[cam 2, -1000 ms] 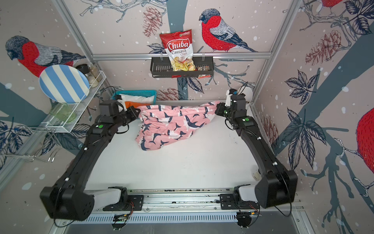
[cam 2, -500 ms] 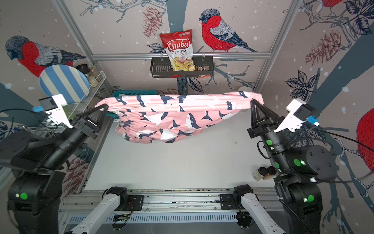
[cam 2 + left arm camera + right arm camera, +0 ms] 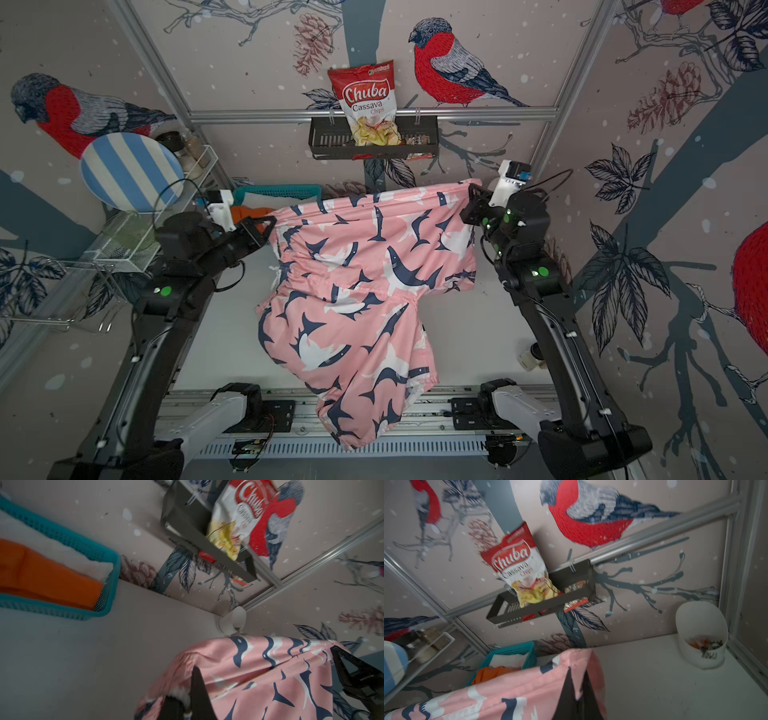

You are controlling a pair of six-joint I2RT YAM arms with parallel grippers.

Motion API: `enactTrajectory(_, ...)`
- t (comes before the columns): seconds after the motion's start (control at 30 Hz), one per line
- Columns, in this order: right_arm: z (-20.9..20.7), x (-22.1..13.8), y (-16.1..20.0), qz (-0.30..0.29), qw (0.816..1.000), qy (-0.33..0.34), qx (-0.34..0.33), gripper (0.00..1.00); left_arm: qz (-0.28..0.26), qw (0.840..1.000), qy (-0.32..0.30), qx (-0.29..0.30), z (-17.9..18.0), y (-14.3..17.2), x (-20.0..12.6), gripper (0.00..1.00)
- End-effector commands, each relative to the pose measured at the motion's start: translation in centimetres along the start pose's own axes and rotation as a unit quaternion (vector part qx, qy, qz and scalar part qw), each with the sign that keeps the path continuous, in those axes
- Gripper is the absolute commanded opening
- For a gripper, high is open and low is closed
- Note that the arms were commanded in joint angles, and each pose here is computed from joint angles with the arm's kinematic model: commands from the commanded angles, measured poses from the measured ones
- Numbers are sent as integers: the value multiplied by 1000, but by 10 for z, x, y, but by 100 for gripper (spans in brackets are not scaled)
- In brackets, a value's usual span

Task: Roll up the shorts
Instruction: Flatten out the shorts at the center of the board.

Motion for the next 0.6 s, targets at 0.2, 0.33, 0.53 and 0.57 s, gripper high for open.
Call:
enactTrajectory(0.2,-57,171,80,76,991,112,17,23,42,970,-240,-15,124,26,152,27)
enactTrajectory(0.33,-46,181,84,149,979,139,-21,73,39,971,-236,-12,114,13,155,61)
enactTrajectory(0.53,-16,119,113,232,964,93,-89,76,76,978,-195,9,80,26,120,65)
enactTrajectory(0.57,-12,105,123,252,960,79,-91,76,92,978,-184,9,77,36,114,63)
Point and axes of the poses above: each gripper's point midway between its finger pads, its own x axis out along the fingers, its own z axis along the line the jaws close on, y = z × x, the point moved 9 cm from there along -x, back along the fingers, and after that the axes turned 1 degree about -x, right-handed, at the moved point
